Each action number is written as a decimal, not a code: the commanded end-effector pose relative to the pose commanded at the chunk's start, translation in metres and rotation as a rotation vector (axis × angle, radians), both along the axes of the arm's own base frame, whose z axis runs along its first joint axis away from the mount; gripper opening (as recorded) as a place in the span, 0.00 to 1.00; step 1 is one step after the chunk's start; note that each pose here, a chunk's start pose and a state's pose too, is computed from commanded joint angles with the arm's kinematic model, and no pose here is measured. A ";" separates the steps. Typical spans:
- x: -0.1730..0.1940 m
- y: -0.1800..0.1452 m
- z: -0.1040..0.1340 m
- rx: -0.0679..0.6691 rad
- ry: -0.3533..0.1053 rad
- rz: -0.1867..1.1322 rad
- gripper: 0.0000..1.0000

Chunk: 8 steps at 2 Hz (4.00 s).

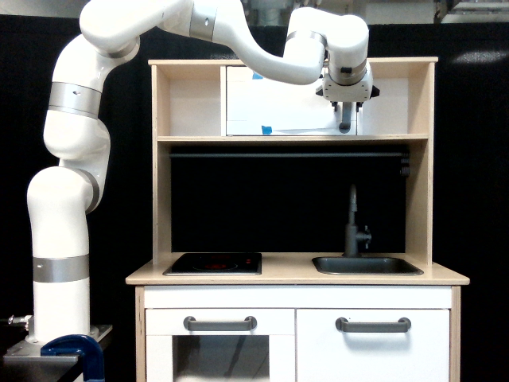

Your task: Open the oven door

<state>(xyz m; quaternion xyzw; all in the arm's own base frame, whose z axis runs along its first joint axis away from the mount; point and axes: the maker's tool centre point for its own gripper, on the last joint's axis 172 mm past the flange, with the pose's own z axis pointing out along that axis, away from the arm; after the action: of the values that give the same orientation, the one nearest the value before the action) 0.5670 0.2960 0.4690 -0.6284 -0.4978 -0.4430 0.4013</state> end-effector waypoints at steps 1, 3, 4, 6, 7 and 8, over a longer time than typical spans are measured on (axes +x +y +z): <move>0.002 0.004 -0.003 0.000 0.000 0.000 0.00; 0.005 0.002 -0.003 0.000 0.000 0.000 0.00; 0.000 -0.012 0.003 0.000 0.000 0.000 0.00; -0.011 -0.029 -0.001 0.000 0.000 0.000 0.00; -0.016 -0.037 0.001 0.000 0.000 0.000 0.00; -0.019 -0.048 0.001 0.000 0.000 0.000 0.00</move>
<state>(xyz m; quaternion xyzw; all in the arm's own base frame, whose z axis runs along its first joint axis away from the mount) 0.5480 0.2480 0.4700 -0.6284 -0.4978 -0.4430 0.4013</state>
